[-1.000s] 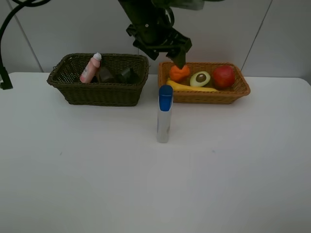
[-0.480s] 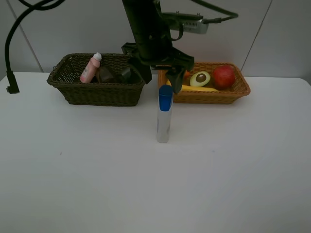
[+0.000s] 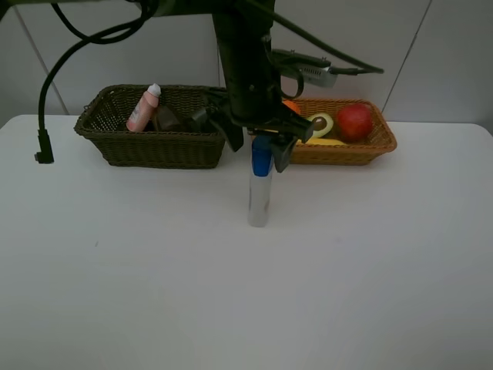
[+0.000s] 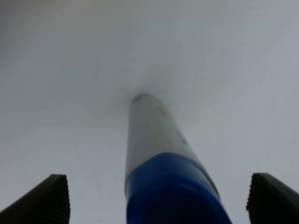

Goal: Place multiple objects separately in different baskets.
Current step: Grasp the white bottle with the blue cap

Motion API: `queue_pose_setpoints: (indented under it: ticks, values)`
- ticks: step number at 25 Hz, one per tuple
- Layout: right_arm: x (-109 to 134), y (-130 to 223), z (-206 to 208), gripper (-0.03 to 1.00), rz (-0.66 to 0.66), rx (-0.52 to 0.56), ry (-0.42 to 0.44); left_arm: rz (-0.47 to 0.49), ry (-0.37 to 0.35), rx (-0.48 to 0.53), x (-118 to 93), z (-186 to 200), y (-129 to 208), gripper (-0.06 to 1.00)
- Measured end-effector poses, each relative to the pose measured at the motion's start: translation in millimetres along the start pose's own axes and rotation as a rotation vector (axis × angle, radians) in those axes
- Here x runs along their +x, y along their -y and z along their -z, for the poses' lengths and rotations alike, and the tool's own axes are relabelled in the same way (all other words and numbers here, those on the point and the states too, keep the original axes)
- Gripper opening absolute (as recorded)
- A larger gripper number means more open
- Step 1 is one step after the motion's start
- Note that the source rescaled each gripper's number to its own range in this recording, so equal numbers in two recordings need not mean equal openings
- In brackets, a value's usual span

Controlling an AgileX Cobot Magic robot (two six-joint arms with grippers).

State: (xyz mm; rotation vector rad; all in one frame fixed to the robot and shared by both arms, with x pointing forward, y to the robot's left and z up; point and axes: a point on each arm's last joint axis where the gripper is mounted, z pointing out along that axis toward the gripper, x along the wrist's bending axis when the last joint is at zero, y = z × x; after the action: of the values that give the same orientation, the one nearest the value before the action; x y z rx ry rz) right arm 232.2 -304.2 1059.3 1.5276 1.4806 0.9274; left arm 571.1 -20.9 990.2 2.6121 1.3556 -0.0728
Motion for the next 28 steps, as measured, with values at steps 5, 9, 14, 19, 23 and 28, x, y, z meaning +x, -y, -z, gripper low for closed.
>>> queue_pose_setpoints:
  ticks: [5,9,14,19,23,28]
  values:
    - [0,0,0,0.85,0.0,0.0,0.0,0.003,-0.004,0.023,1,-11,0,1.0]
    - [0,0,0,0.85,0.0,0.0,0.0,0.004,-0.009,0.041,2,-20,0,1.0]
    - [0,0,0,0.85,0.0,0.0,0.0,0.006,-0.013,0.063,4,-30,0,1.0]
    - [0,0,0,0.85,0.0,0.0,0.0,0.007,-0.014,0.07,4,-34,0,0.99]
    - [0,0,0,0.85,0.0,0.0,0.0,0.007,-0.014,0.07,4,-33,0,0.82]
    - [0,0,0,0.85,0.0,0.0,0.0,0.003,-0.024,0.067,5,-33,-1,0.5]
